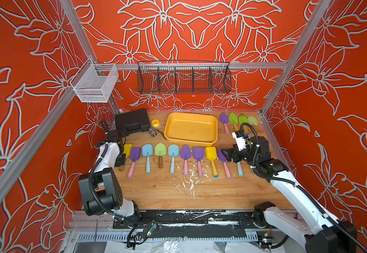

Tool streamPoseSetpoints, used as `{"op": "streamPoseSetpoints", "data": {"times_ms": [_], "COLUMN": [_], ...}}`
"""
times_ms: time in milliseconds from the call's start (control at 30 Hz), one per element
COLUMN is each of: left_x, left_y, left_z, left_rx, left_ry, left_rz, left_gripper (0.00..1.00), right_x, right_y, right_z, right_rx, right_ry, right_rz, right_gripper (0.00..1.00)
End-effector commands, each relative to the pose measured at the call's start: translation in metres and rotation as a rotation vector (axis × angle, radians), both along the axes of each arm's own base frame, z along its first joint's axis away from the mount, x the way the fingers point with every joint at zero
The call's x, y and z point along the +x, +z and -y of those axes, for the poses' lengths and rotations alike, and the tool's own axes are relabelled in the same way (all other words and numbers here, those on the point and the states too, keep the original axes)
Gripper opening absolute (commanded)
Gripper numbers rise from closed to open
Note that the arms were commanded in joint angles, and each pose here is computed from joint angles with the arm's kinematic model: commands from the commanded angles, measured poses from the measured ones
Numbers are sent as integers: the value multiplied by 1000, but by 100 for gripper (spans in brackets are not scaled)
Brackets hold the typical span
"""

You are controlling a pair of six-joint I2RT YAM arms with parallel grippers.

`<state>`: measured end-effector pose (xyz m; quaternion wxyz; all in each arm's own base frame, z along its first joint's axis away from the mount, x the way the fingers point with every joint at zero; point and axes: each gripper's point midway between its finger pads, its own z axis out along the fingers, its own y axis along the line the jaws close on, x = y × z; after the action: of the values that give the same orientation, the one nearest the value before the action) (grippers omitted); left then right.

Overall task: Take the shovel out of the storage box
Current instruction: Place the shovel at the center of the board.

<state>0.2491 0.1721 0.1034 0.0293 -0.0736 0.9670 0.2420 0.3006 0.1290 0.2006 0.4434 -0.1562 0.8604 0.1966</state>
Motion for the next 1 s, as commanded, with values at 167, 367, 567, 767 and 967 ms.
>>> {"op": "streamPoseSetpoints", "data": {"times_ms": [167, 367, 567, 767, 967], "left_x": [10, 11, 18, 18, 14], "left_y": [-1, -20, -26, -37, -48], "left_z": [-30, -32, -41, -47, -50], "left_rx": [13, -46, -40, -58, -79], "left_ry": [57, 85, 92, 118, 148], "left_rz": [18, 8, -3, -4, -21], "left_gripper": [0, 0, 0, 1, 9], "right_x": [11, 15, 15, 14, 19], "right_y": [-6, -7, -10, -12, -13], "right_z": [-11, -15, -14, -12, -15], "right_rx": [19, 38, 35, 32, 42], "right_ry": [55, 65, 57, 48, 51], "right_rz": [-36, -50, -64, -75, -86], "right_gripper": [88, 88, 88, 87, 88]}}
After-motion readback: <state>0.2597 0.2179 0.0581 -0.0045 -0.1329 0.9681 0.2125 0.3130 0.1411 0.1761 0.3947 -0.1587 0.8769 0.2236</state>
